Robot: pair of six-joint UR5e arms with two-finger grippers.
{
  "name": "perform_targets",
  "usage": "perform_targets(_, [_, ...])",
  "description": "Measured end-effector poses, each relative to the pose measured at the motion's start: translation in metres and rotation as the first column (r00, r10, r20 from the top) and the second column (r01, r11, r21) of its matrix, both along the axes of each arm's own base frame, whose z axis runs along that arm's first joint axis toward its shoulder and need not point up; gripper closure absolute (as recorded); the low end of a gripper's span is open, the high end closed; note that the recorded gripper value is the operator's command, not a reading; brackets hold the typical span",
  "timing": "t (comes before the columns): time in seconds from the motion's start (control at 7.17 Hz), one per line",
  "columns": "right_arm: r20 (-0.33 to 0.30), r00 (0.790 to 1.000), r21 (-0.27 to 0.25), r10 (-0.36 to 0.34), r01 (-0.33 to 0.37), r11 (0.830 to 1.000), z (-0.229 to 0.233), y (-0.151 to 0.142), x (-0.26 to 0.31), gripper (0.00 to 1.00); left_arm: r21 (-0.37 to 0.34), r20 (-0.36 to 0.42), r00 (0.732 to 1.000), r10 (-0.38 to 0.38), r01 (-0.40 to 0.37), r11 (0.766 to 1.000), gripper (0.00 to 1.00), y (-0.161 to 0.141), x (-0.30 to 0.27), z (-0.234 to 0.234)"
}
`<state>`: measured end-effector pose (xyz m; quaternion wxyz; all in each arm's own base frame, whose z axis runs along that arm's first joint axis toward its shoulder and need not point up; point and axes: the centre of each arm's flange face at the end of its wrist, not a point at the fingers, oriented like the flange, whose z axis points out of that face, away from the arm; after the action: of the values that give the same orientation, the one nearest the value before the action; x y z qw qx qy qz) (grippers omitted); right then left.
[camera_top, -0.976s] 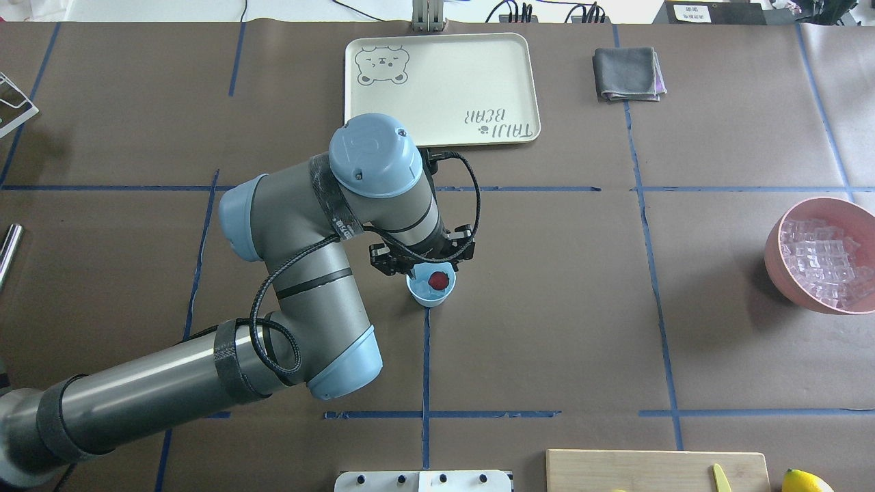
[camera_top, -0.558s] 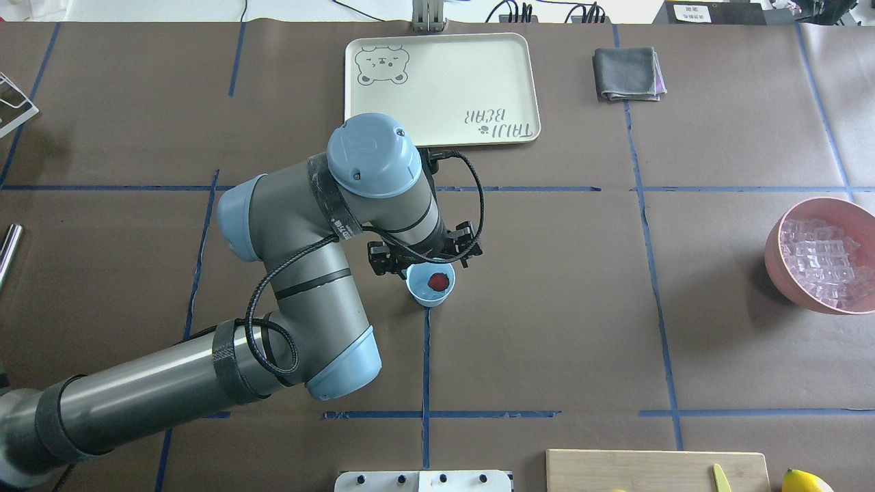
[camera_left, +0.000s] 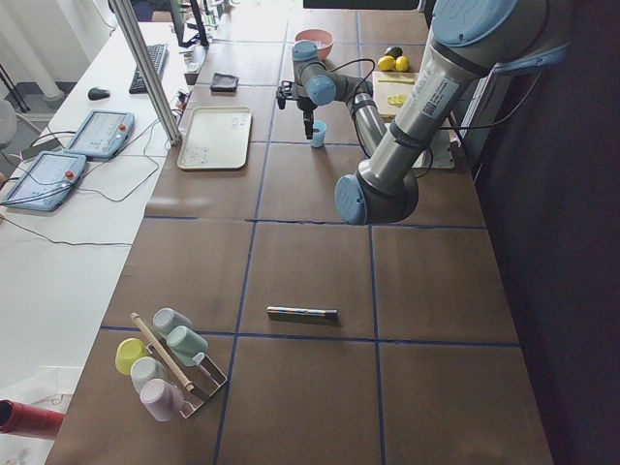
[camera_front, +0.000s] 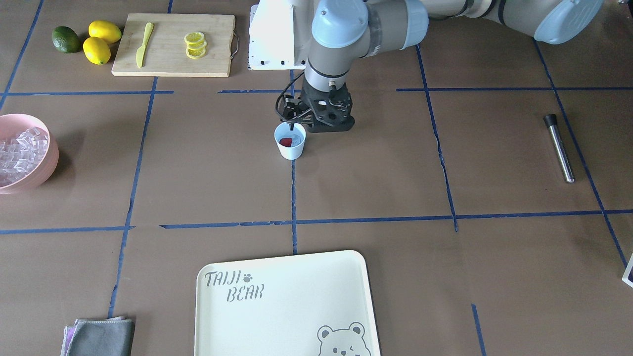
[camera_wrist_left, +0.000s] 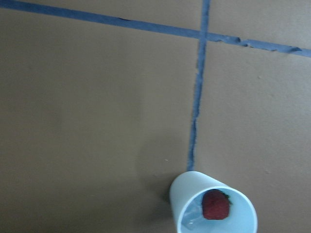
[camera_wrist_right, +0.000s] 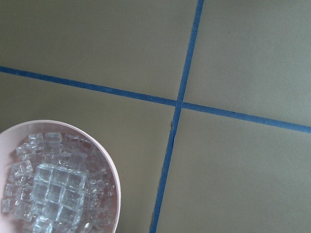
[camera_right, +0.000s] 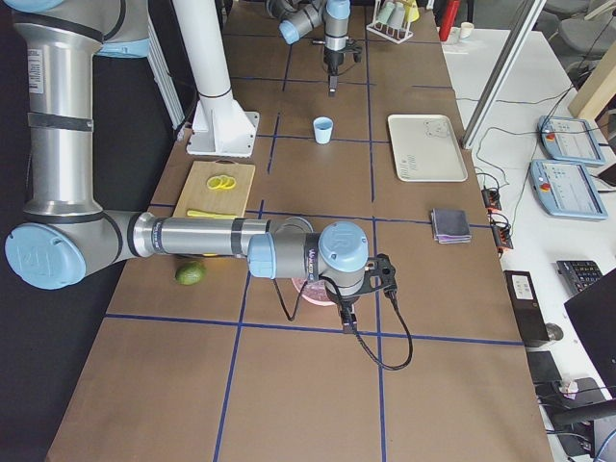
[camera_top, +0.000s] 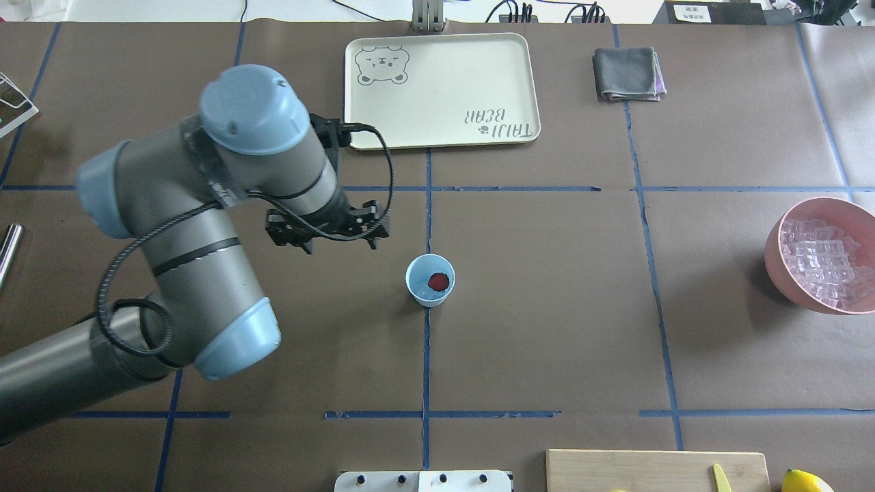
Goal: Mash ice and strawberries in cup
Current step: 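Withdraw the left gripper from the cup back toward the table edge, then grasp the steel pestle with the left gripper and lift it upright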
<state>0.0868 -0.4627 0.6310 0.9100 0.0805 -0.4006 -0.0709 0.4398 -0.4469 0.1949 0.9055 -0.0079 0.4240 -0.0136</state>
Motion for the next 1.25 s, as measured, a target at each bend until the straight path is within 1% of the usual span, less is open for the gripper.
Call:
perform_targets(0.28, [0.001, 1.000, -0.029, 0.010, -0.010, 1.000, 0.003, 0.000, 0.000, 0.01, 0.054, 0.038, 0.998, 0.048, -0.050, 0.997, 0.00, -0.022, -0.101, 0.075])
perform_targets(0.56, [0.017, 1.000, -0.078, 0.015, -0.014, 0.997, 0.008, 0.003, -0.001, 0.01, 0.120, 0.111, 0.989, 0.098, -0.111, 0.987, 0.00, -0.046, -0.205, 0.163])
perform_targets(0.7, [0.033, 0.999, -0.092, 0.017, -0.014, 0.996, 0.010, 0.005, -0.002, 0.01, 0.132, 0.148, 0.982, 0.119, -0.139, 0.982, 0.00, -0.056, -0.257, 0.211])
perform_targets(0.84, [0.044, 0.999, -0.100, 0.018, -0.013, 0.995, 0.012, 0.008, -0.003, 0.01, 0.113, 0.155, 0.977, 0.144, -0.162, 0.980, 0.00, -0.063, -0.302, 0.263])
perform_targets(0.98, [0.049, 0.999, -0.101, 0.018, -0.013, 0.995, 0.013, 0.009, -0.003, 0.01, 0.087, 0.139, 0.977, 0.160, -0.173, 0.981, 0.00, -0.067, -0.336, 0.310])
perform_targets(1.12, [0.050, 0.999, -0.098, 0.019, -0.014, 0.995, 0.012, 0.010, -0.003, 0.01, 0.073, 0.125, 0.979, 0.162, -0.172, 0.982, 0.00, -0.067, -0.355, 0.348])
perform_targets(1.25, [0.050, 0.999, -0.095, 0.019, -0.014, 0.995, 0.011, 0.009, -0.003, 0.01, 0.071, 0.116, 0.983, 0.142, -0.150, 0.986, 0.00, -0.064, -0.363, 0.381])
